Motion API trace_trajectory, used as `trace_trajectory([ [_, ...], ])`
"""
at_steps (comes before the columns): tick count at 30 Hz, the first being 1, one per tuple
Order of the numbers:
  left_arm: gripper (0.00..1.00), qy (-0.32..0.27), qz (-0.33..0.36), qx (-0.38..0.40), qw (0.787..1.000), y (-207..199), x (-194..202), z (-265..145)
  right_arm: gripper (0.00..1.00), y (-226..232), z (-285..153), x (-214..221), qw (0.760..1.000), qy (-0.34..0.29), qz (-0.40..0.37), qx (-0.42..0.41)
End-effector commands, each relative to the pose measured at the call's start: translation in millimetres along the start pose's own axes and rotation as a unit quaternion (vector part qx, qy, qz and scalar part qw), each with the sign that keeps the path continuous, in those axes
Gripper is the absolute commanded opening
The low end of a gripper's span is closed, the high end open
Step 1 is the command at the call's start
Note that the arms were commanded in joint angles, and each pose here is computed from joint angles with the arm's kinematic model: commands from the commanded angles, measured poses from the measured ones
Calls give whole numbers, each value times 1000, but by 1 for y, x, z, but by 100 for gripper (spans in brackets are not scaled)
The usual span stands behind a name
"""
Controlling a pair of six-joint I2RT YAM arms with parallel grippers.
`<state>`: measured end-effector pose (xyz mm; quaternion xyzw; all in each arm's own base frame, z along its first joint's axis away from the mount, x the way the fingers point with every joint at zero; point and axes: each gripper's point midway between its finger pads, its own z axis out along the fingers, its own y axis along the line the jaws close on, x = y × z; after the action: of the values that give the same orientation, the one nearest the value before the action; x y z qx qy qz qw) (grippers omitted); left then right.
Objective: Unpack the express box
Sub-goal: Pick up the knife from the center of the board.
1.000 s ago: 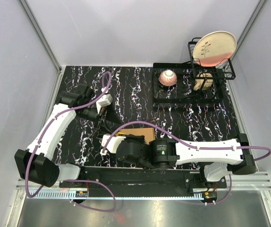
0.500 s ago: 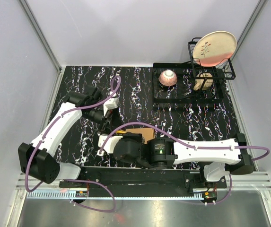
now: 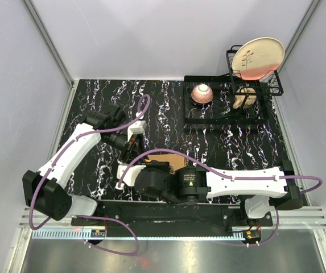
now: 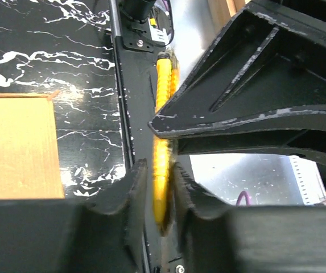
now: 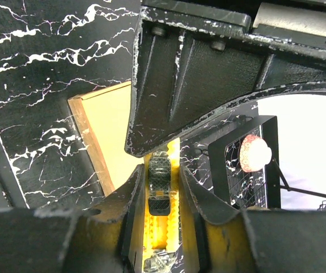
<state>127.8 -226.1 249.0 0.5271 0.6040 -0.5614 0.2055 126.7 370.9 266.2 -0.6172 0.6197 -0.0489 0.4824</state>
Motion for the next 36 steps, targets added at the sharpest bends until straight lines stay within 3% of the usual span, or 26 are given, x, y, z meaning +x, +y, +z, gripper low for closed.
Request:
trace_trajectory([
  [1,19,16,-53,18,998,-28,4,-3,0,-6,-9,-14,1000,-20,3,-1],
  [5,0,8,-31,20,999,-32,-2,-4,0,-6,-11,-14,999,-22,28,-2],
  [6,0,4,-24,20,999,-33,-5,-4,0,-7,-13,-15,999,-23,38,-1],
  [8,0,-1,-18,23,1000,-34,-8,-4,13,-12,-20,-21,996,-37,76,2],
  [10,0,-6,-10,24,1000,-35,-11,-4,37,-24,-28,-29,992,-53,114,12],
  [12,0,-10,-4,23,1000,-36,-16,-5,53,-41,-43,-34,981,-78,178,19],
  [14,0,-16,5,22,1000,-36,-20,-6,78,-63,-61,-36,957,-114,266,20],
  [17,0,-30,24,17,999,-36,-34,-9,91,-87,-87,-31,907,-181,380,2],
  [20,0,-56,48,13,997,-39,-52,-14,94,-109,-109,-22,853,-254,456,-2],
  [24,0,-107,83,22,990,-45,-79,-21,96,-131,-113,-12,806,-309,505,6],
  [31,0,-156,62,60,984,-52,-95,-31,95,-121,-82,-27,781,-331,522,-88],
  [36,0,-212,28,23,977,-26,-120,-61,93,-122,-63,-33,750,-365,542,-109],
])
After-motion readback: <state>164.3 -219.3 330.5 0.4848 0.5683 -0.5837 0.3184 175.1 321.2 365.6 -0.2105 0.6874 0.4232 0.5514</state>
